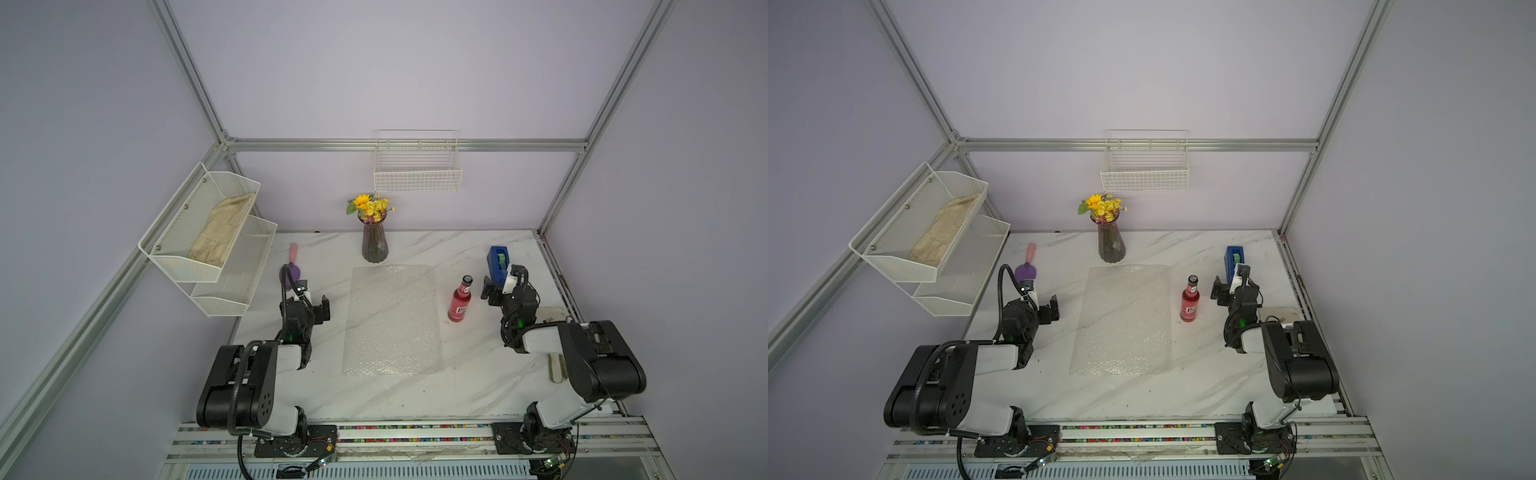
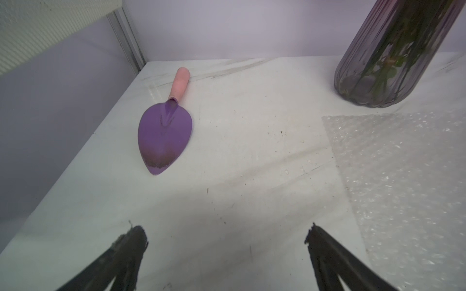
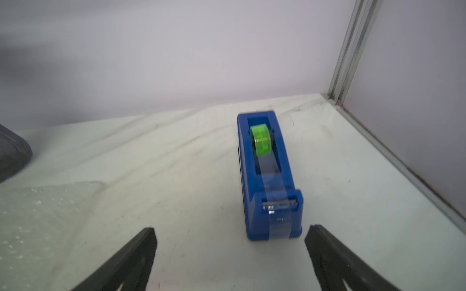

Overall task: Wrap wine bottles in bubble wrap
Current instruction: Pick up the wine bottle from the center of the board, then place the wine bottle on the bubble wrap.

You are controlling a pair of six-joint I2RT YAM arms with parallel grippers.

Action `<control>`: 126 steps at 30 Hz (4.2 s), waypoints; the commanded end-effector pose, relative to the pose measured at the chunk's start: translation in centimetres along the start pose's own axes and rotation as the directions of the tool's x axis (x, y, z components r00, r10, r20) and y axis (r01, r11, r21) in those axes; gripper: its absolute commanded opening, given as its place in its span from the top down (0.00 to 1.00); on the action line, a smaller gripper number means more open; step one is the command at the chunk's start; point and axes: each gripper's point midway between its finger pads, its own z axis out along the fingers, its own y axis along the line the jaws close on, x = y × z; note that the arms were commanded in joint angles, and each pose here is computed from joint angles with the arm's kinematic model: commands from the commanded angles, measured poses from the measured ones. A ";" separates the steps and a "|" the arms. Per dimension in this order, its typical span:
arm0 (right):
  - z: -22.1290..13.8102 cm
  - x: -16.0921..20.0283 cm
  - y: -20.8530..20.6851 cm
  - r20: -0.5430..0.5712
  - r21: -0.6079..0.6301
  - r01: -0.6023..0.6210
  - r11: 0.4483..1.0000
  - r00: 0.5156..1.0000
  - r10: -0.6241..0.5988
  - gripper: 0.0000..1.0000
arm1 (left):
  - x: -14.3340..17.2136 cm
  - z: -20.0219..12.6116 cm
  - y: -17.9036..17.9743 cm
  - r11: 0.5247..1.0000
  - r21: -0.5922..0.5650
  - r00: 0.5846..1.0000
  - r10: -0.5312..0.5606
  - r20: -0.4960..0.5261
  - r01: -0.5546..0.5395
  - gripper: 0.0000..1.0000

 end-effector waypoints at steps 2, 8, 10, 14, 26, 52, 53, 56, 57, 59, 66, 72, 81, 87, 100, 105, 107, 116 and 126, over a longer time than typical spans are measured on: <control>-3.2 -9.6 1.2 0.128 -0.067 -0.076 0.995 0.988 0.084 0.03 | -9.6 -2.5 -0.6 0.992 0.079 0.991 -0.102 0.084 0.096 0.00; -8.9 -10.9 6.7 0.067 -0.333 -0.055 0.941 0.994 0.082 0.03 | -11.8 -3.8 -4.0 0.956 0.190 0.969 -0.197 -0.148 0.223 0.00; -10.5 -10.0 9.0 0.083 -0.377 0.017 0.926 0.996 0.015 0.03 | -11.1 -4.1 -5.7 0.949 0.224 0.966 -0.181 -0.184 0.220 0.00; -10.8 -7.7 11.8 0.067 -0.422 0.076 0.903 0.996 -0.053 0.03 | -8.9 -3.7 -7.9 0.948 0.230 0.953 -0.160 -0.256 0.221 0.00; -9.9 -0.3 13.8 -0.063 -0.406 0.078 0.911 0.992 -0.113 0.03 | -7.1 -2.9 -9.1 0.949 0.206 0.933 -0.165 -0.319 0.238 0.00; -7.3 0.4 13.7 -0.112 -0.325 0.057 0.944 0.989 -0.098 0.24 | -6.7 -2.6 -8.5 0.958 0.179 0.937 -0.162 -0.308 0.224 0.00; -7.4 0.3 13.6 -0.104 -0.324 0.060 0.944 0.990 -0.098 0.26 | -6.7 -2.6 -8.5 0.959 0.176 0.938 -0.162 -0.307 0.224 0.00; -7.5 0.1 13.7 -0.082 -0.334 0.077 0.939 0.990 -0.110 0.30 | -6.6 -2.6 -8.5 0.960 0.175 0.938 -0.159 -0.309 0.220 0.00; -7.5 0.0 13.8 -0.078 -0.339 0.079 0.937 0.991 -0.112 0.32 | -6.7 -2.7 -8.5 0.960 0.176 0.938 -0.157 -0.308 0.218 0.00; -7.6 -0.1 14.0 -0.071 -0.348 0.080 0.934 0.991 -0.112 0.35 | -6.6 -2.7 -8.4 0.961 0.171 0.938 -0.156 -0.310 0.216 0.00; -8.5 -1.0 13.4 -0.011 -0.346 0.075 0.935 0.996 -0.084 0.42 | -6.7 -2.6 -8.3 0.963 0.170 0.940 -0.149 -0.307 0.208 0.00; -8.7 -1.8 13.5 0.031 -0.348 0.099 0.932 0.995 -0.094 0.47 | -6.7 -2.5 -8.6 0.961 0.180 0.937 -0.148 -0.316 0.212 0.00; -7.4 -2.5 14.2 0.060 -0.341 0.120 0.932 0.993 -0.106 0.49 | -6.5 -2.7 -8.5 0.961 0.177 0.935 -0.147 -0.324 0.212 0.00; -6.9 -2.7 14.6 0.068 -0.346 0.131 0.929 0.991 -0.114 0.61 | -6.4 -2.5 -8.7 0.959 0.184 0.932 -0.145 -0.332 0.214 0.00; -9.4 -7.1 16.8 0.159 -0.463 0.221 0.858 0.973 -0.165 1.00 | -1.9 -4.9 -11.8 0.918 0.207 0.839 -0.195 -0.509 0.339 0.00; -11.4 -8.9 19.3 0.050 -0.609 0.263 0.748 0.954 -0.295 1.00 | 3.1 -7.8 -14.5 0.890 0.147 0.701 -0.227 -0.676 0.430 0.10; -12.8 -9.4 19.9 0.017 -0.666 0.243 0.706 0.950 -0.311 1.00 | 4.9 -8.8 -14.7 0.881 0.107 0.641 -0.246 -0.727 0.461 0.22; -16.1 -8.8 20.2 -0.109 -0.771 0.212 0.601 0.885 -0.452 1.00 | 10.4 -10.2 -17.9 0.870 0.082 0.498 -0.199 -0.844 0.487 1.00; -17.1 -7.9 18.9 -0.183 -0.773 0.223 0.594 0.818 -0.545 1.00 | 12.5 -8.1 -23.4 0.847 0.148 0.447 -0.115 -0.887 0.511 1.00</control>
